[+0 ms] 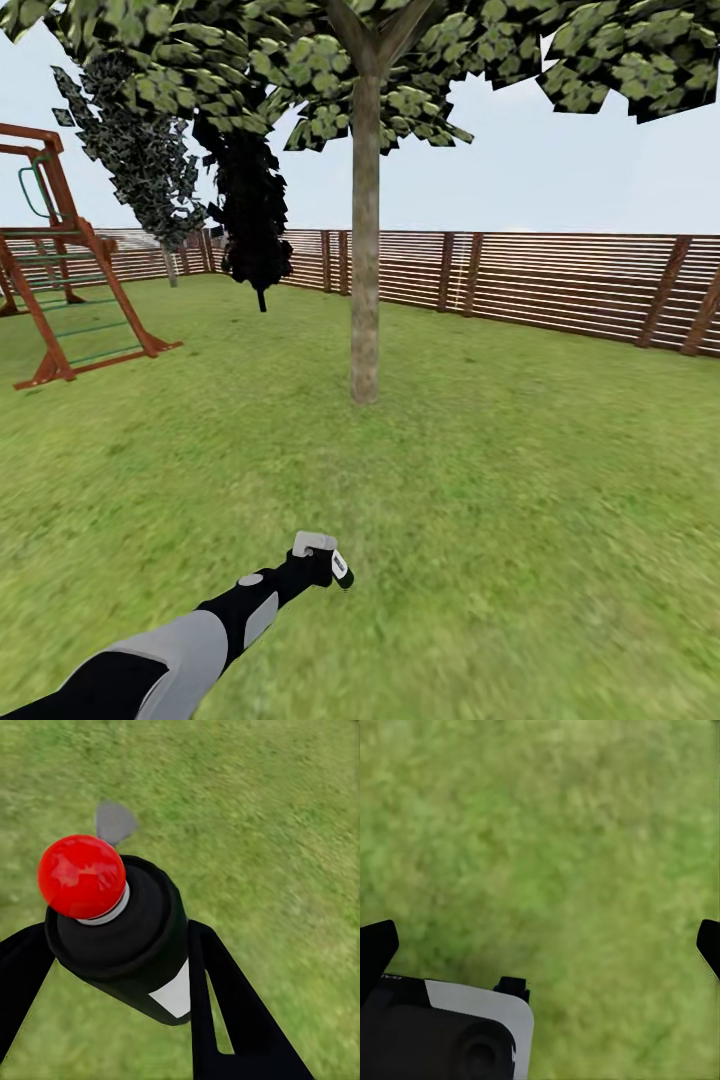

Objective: In the garden, pick up the pesticide atomizer on the floor and spray pesticide onto both trees until each tree trunk is fully covered.

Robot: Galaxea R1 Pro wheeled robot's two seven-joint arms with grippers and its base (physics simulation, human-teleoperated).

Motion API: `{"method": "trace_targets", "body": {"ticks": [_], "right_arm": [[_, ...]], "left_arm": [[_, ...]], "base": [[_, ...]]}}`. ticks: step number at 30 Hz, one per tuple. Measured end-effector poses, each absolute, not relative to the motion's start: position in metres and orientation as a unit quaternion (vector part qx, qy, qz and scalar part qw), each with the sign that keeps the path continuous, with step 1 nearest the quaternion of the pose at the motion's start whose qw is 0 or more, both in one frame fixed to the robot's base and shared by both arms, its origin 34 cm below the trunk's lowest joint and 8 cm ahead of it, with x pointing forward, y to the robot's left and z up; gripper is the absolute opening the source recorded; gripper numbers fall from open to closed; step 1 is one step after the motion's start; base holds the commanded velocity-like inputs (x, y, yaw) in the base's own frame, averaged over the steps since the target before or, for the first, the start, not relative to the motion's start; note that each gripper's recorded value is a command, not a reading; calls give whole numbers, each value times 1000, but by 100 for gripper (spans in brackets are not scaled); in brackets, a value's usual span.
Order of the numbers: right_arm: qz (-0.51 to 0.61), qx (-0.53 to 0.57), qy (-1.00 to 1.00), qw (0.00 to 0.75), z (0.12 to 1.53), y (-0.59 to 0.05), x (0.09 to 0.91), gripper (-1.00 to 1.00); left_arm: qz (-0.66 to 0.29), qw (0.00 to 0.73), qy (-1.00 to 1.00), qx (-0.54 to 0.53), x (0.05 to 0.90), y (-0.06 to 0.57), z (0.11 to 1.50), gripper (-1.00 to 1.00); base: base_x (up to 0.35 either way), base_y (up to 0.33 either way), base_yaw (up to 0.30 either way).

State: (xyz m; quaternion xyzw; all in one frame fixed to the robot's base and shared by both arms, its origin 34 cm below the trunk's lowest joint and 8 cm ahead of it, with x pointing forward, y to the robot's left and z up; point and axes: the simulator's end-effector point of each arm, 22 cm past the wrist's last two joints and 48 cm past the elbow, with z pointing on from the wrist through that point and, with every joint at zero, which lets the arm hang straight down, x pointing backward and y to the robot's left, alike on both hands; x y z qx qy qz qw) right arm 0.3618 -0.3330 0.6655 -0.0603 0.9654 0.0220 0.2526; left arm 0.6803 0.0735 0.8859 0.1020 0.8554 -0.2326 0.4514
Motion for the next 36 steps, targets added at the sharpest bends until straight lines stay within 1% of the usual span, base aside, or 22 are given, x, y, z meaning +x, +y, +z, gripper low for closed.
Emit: {"method": "trace_targets", "body": {"ticks": [36], "right_arm": [[19,-60,966,249,664,-337,360,100]], "left_arm": [[-232,447,858,100,679,76,880,-100]], "base": [[350,0,0]]}}
